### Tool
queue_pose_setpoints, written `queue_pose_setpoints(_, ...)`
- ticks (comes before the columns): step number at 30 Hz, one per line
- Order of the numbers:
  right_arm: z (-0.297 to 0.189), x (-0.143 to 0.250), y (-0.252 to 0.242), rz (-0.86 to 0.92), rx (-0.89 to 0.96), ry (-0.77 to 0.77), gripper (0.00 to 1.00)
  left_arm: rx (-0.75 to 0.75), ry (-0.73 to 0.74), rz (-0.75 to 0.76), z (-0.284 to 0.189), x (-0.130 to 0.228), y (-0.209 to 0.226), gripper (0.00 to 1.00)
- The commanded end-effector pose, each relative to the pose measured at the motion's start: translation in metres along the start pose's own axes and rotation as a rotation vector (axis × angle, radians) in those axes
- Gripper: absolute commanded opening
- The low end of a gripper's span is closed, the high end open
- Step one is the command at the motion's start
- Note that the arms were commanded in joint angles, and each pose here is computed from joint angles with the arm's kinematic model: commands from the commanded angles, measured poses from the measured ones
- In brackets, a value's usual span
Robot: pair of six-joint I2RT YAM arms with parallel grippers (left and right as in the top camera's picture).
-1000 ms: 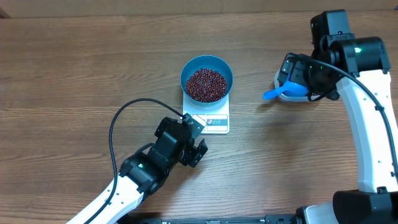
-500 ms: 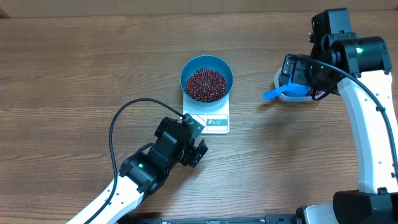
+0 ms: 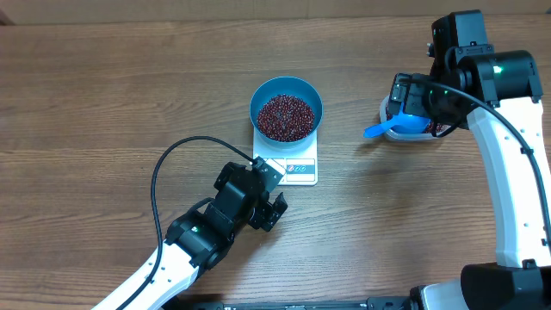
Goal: Scoop item into bowl and weigh 150g on scale
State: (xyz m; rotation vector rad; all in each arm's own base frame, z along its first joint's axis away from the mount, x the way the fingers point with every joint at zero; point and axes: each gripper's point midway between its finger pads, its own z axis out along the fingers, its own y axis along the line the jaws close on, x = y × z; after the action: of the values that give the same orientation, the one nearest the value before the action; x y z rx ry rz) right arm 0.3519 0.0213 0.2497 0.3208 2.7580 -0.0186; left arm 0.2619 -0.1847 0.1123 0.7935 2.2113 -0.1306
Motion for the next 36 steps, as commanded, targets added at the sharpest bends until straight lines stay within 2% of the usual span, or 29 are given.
queue_pose_setpoints(1,-0.0123,-0.0075,-0.0019,-0.007,-0.006,-0.047,1.0,-0.002,-0.002,0.008,-0.001,0.0011,0.0013,1.0)
queue_pose_setpoints(36,-0.0123,-0.0075,-0.0019,-0.007,-0.006,-0.047,1.0,-0.012,0.015,0.011,-0.0011,0.0053,0.003,0.99)
